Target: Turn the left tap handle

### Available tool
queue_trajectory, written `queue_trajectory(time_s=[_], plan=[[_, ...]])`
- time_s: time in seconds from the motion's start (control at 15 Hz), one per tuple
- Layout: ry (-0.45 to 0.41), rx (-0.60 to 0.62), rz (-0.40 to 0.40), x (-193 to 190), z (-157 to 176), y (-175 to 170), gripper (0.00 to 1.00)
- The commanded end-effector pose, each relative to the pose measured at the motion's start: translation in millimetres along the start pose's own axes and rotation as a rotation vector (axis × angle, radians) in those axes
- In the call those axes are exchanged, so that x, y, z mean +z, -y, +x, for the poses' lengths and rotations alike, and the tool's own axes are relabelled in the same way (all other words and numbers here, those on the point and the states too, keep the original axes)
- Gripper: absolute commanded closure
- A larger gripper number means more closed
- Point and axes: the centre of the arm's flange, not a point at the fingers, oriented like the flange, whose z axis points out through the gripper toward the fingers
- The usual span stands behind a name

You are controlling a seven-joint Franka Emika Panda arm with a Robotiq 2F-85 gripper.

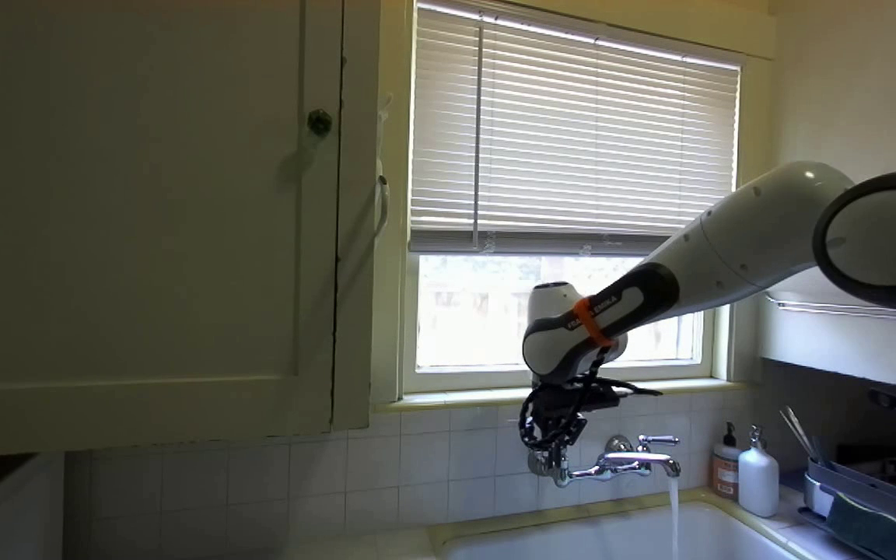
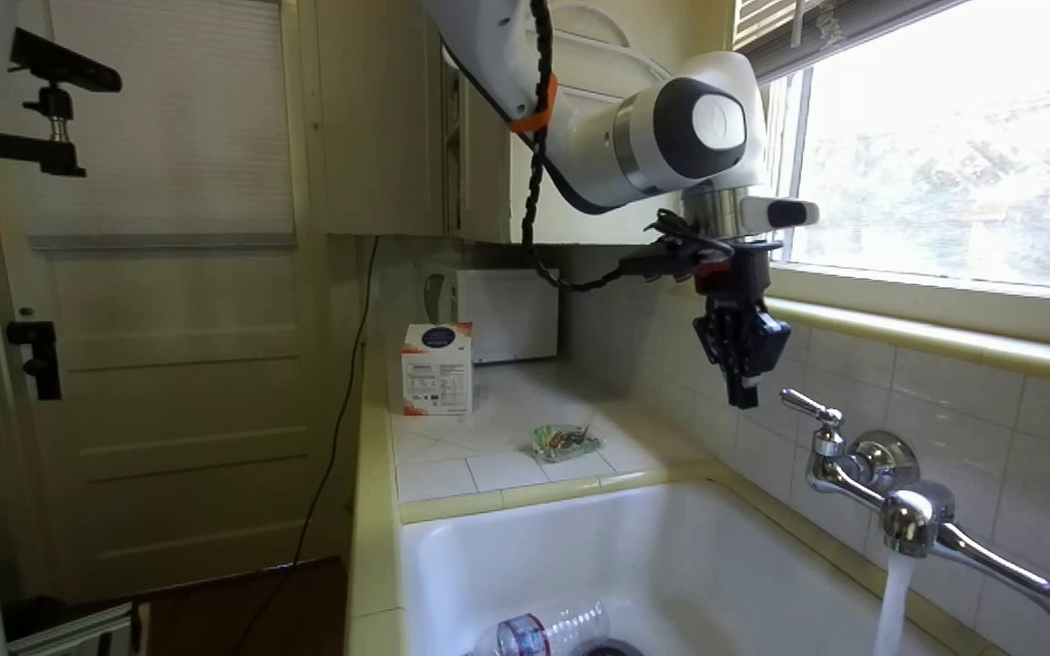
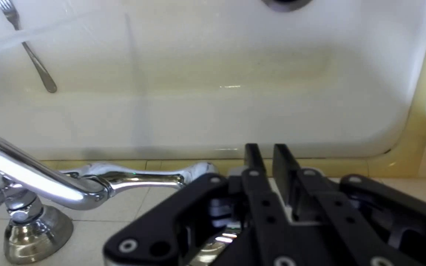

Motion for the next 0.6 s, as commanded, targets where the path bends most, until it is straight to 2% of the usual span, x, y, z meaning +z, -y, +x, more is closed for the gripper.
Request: queue_trajectory(time_s=[0.0, 0.27, 0.47, 0.53], plan=[[0.055, -0.05, -0.031, -31.3, -54.2, -33.0, 0.53], [0.085, -0.013, -0.035, -53.6, -88.5, -66.6, 0.22], [0.088, 0.021, -0.011, -69.4, -107.1, -87.2, 0.01], [0.085, 0.045, -0.009, -74.2, -112.2, -93.7, 0.0]])
